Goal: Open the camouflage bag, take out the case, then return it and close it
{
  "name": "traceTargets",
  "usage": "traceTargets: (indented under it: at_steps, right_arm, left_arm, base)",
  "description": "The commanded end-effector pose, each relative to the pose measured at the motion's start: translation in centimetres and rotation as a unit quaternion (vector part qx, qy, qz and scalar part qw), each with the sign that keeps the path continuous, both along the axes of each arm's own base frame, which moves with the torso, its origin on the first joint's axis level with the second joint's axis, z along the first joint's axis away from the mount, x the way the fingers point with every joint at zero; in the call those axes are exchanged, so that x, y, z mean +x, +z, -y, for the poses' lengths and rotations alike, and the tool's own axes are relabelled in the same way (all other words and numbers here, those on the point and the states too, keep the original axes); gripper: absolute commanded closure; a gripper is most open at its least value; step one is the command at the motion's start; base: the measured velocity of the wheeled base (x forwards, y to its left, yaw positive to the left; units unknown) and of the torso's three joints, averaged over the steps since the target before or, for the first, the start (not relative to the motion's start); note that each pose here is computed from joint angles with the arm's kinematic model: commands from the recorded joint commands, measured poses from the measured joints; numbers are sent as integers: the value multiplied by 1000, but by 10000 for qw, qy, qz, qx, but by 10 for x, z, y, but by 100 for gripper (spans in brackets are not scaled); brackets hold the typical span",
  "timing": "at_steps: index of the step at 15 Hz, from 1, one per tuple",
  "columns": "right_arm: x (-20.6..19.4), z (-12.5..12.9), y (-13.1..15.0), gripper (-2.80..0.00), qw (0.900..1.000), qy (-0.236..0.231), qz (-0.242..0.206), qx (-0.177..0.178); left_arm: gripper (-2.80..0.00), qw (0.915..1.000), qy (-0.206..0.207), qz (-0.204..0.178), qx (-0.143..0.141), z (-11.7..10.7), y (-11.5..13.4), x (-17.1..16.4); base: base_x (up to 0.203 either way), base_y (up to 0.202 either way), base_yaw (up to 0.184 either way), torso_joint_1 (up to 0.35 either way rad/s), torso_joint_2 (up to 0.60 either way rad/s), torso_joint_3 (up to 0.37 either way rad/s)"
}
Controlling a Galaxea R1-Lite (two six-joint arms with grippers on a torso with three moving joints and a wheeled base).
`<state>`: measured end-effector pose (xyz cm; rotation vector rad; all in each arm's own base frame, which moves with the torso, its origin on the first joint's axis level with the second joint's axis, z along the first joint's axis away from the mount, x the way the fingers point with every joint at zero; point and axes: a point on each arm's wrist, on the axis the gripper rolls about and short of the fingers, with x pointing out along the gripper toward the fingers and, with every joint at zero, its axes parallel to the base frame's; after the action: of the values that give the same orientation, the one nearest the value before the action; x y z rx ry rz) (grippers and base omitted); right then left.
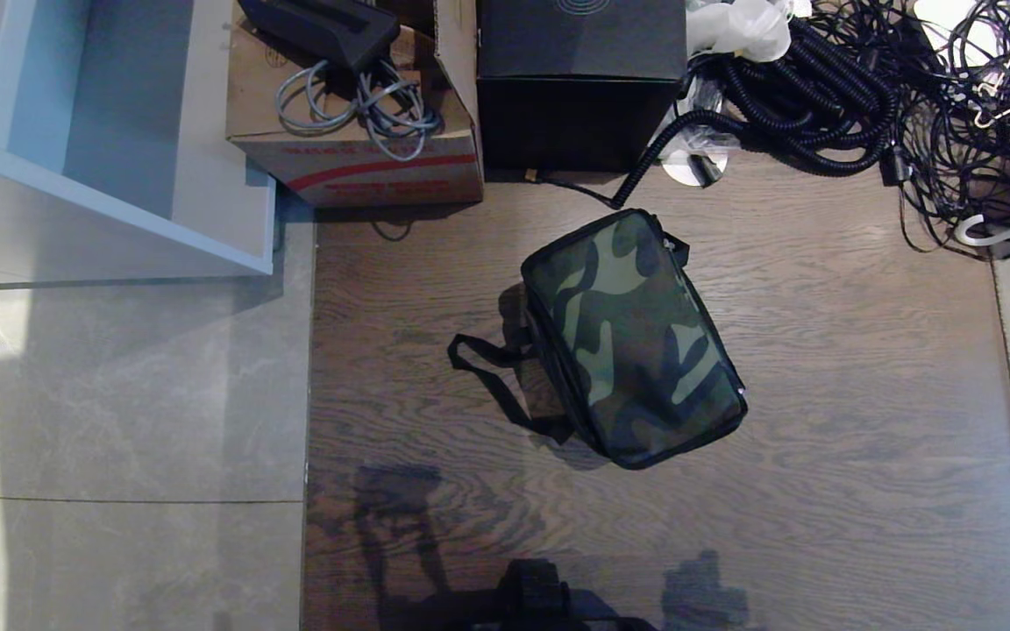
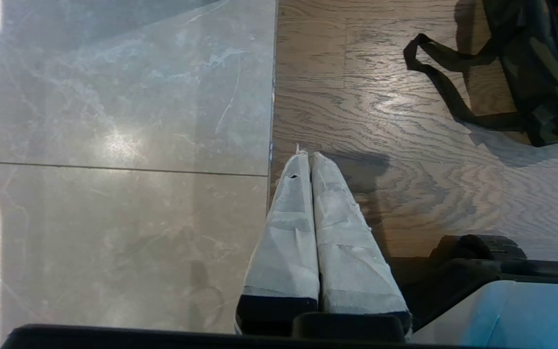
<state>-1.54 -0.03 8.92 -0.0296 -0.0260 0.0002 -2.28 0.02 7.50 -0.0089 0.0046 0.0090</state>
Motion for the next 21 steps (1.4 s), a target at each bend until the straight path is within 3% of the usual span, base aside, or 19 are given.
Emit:
traceTargets:
  at_steps: [1,21]
  right_arm:
    - [-5,0,-12,0,9995,-23,268,194]
    - [-5,0,-12,0,9994,-22,269,212]
  left_arm:
    - [0,10000,1,0,-1,0,0,0]
    - [0,10000,1,0,-9,0,0,0]
  base:
    - [0,0,0,0,0,0]
    - [0,0,0,0,0,0]
